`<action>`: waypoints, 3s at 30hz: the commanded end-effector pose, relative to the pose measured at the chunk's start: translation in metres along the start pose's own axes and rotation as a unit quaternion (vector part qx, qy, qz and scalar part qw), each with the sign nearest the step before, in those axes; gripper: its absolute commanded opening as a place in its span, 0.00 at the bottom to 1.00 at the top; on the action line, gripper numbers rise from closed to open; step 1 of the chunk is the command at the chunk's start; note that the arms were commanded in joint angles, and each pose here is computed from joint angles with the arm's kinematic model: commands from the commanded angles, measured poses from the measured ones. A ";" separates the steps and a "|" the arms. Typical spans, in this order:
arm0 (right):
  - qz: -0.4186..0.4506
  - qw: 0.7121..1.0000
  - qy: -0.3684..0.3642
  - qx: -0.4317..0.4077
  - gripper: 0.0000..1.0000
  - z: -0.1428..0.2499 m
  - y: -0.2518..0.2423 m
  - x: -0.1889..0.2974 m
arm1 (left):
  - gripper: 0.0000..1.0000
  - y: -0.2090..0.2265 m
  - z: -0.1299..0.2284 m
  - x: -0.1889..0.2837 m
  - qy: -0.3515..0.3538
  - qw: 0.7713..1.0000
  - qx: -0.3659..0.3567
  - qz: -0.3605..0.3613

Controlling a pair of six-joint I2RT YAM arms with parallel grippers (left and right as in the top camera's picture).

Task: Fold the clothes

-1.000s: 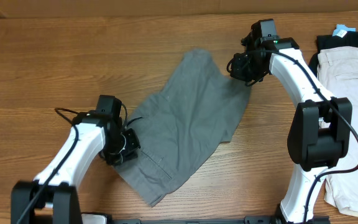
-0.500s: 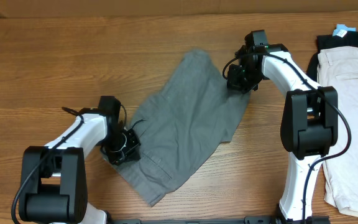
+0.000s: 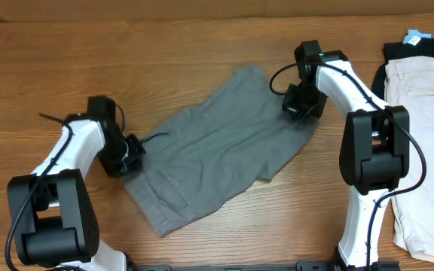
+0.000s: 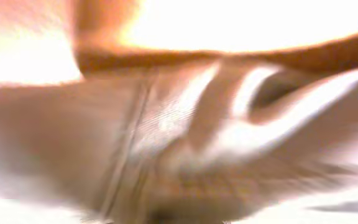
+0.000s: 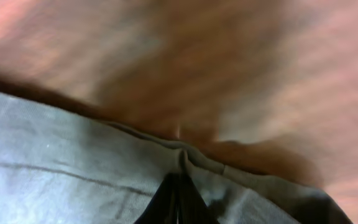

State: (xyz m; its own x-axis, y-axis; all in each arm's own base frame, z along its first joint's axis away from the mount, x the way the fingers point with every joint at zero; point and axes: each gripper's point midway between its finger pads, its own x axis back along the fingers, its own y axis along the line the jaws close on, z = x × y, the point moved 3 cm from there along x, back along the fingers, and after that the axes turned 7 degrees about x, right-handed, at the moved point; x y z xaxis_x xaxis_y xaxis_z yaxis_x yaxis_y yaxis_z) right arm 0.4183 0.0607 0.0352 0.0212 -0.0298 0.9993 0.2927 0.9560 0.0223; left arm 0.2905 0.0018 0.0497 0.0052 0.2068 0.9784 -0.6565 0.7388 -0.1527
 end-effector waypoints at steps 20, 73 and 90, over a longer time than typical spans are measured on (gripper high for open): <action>-0.088 0.973 -0.162 0.142 0.92 0.035 0.031 0.164 | 0.18 -0.082 0.016 0.120 0.010 0.989 -0.133 0.064; 0.064 0.998 0.009 -0.017 0.04 0.027 0.011 -0.001 | 0.17 0.021 -0.061 -0.013 -0.127 0.991 0.017 0.042; -0.177 0.956 -0.097 0.212 0.08 0.049 0.114 0.106 | 0.17 -0.011 -0.082 0.100 -0.123 0.990 -0.046 0.044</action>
State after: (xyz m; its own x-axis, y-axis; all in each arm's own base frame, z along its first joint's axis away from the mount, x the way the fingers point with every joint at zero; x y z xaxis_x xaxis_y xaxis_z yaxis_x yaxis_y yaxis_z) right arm 0.4125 0.1505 0.1233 -0.2191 -0.1336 0.9665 0.0386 0.9886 0.1454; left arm 0.3587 0.0841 0.1315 -0.2401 0.0458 0.9697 -0.6223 0.7593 -0.1900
